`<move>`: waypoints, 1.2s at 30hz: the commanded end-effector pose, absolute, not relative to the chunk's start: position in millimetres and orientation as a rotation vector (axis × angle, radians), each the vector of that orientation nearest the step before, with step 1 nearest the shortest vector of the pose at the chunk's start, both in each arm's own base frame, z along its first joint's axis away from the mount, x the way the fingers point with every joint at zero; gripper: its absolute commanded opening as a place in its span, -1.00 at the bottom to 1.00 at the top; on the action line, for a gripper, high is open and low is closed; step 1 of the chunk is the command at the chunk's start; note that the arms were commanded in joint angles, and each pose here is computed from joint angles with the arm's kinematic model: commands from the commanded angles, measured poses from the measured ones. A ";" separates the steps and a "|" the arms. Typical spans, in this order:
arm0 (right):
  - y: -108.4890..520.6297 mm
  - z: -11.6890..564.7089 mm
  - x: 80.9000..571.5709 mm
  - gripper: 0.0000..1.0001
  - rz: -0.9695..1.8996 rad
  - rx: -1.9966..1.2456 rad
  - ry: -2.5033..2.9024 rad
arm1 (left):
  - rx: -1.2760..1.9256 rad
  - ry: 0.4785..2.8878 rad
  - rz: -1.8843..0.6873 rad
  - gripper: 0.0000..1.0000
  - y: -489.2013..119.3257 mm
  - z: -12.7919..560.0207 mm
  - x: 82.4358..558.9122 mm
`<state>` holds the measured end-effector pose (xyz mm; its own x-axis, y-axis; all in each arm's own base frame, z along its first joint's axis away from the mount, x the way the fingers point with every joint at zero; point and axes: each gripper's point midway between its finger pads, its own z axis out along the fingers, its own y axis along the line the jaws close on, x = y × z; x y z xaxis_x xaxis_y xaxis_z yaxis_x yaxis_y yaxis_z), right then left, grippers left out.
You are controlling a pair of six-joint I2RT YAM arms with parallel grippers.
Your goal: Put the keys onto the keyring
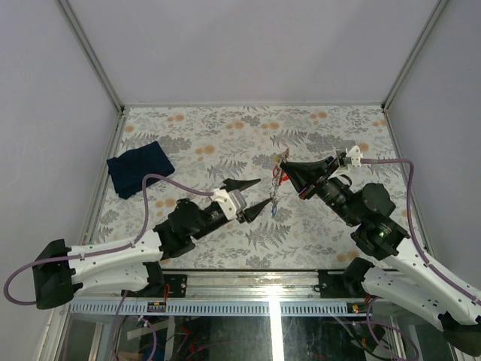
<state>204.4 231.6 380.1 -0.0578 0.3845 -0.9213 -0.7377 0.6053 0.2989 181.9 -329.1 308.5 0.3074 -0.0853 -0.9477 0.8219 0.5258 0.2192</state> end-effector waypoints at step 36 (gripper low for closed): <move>230.3 424.9 185.4 -1.00 1.061 -0.321 1.204 | 0.654 1.141 -0.609 -0.66 -353.9 336.5 217.9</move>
<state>199.3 239.0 381.0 -0.0955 0.4021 -0.9106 -0.7605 0.5608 0.3274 216.3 -356.9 308.6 0.2463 -0.0638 -0.9671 0.7551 0.6381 0.1502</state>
